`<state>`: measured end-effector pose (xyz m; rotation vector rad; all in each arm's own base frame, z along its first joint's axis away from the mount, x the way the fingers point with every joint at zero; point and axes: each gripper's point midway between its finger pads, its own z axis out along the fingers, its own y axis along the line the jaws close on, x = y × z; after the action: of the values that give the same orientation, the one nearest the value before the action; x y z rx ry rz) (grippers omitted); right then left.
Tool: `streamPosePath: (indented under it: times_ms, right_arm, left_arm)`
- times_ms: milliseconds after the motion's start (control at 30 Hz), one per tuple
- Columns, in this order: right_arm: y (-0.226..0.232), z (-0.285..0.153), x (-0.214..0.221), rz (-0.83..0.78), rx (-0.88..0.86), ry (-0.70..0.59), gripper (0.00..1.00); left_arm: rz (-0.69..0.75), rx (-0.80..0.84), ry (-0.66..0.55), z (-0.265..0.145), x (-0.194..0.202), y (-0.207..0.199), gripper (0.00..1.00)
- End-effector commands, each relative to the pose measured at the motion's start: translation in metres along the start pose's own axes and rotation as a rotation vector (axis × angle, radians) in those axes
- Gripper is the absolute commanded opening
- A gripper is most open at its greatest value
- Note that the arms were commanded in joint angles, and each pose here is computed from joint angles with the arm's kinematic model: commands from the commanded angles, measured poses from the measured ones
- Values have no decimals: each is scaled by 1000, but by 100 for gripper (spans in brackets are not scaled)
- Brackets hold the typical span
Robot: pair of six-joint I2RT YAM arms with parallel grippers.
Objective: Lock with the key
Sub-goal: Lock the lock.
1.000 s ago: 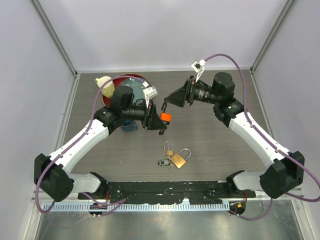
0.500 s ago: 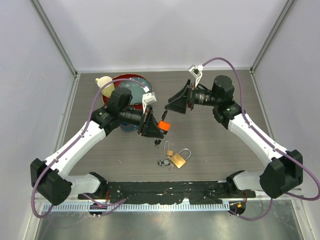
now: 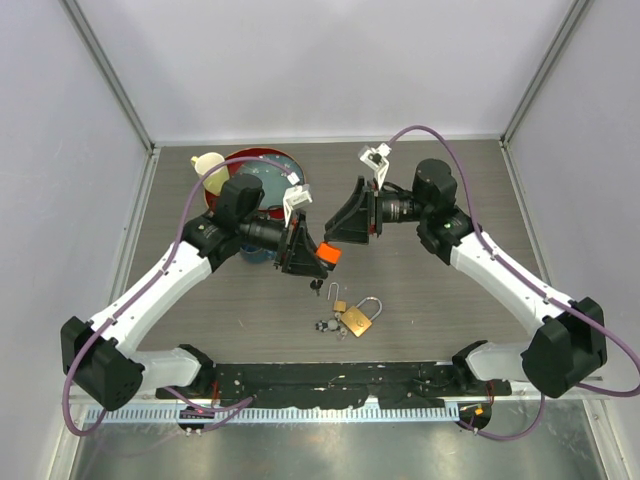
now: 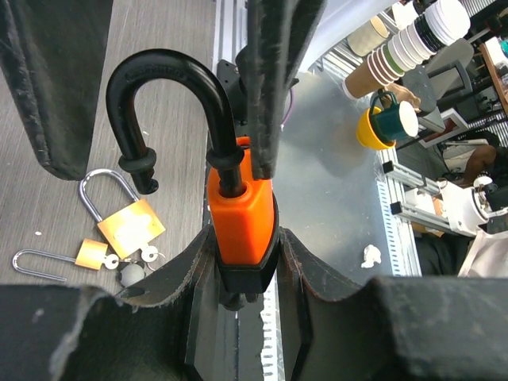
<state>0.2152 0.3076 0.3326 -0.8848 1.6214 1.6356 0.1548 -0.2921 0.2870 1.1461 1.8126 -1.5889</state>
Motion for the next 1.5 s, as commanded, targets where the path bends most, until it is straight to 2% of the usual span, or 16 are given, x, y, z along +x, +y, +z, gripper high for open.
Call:
streamPosePath:
  times_ms: [0,33,200,367,500,600,633,800,867,967,1167,1267,1300,1367,1400,1467]
  right_arm:
    - [15,-6,2,-39,-21,12,54]
    - [18,-7,1,-44,-18,7,47]
    - [28,-10,-8,-71,-10,-29,35]
    - [35,-13,-15,-101,-5,-48,9]
    - [28,-13,-16,-113,42,-42,9]
    - [19,-18,-18,-131,106,-32,39]
    - [14,-20,-24,-151,142,-51,53]
    - [15,-35,-44,-213,199,-104,92]
    - [25,-33,-54,-260,153,-129,96]
    - [30,-26,-51,-223,84,-117,97]
    - [33,-8,-32,-181,14,-51,87]
    - [30,-4,-24,-162,4,-22,75]
    - [29,-3,-22,-154,3,-15,66]
    - [24,-4,-16,-140,13,5,58]
    - [24,-4,-14,-140,17,9,50]
    - [22,-6,-11,-134,30,18,43]
  left_arm:
    - [92,64,-39,-3,-21,-20,0]
    - [92,63,-40,-3,-21,-20,0]
    - [81,72,-33,-2,-18,-21,0]
    - [73,74,-27,-2,-15,-21,0]
    - [79,66,-30,-3,-16,-21,0]
    - [83,66,-25,-4,-16,-24,0]
    - [82,66,-24,-5,-15,-24,0]
    - [79,74,-13,-7,-13,-29,0]
    - [76,83,-11,-7,-12,-31,0]
    - [82,89,-14,-7,-14,-32,0]
    - [77,112,-21,-6,-16,-34,0]
    - [74,112,-19,-5,-17,-32,0]
    - [71,116,-17,-4,-16,-32,0]
    - [71,114,-19,-5,-17,-32,0]
    - [72,114,-19,-5,-17,-32,0]
    - [74,115,-19,-5,-17,-32,0]
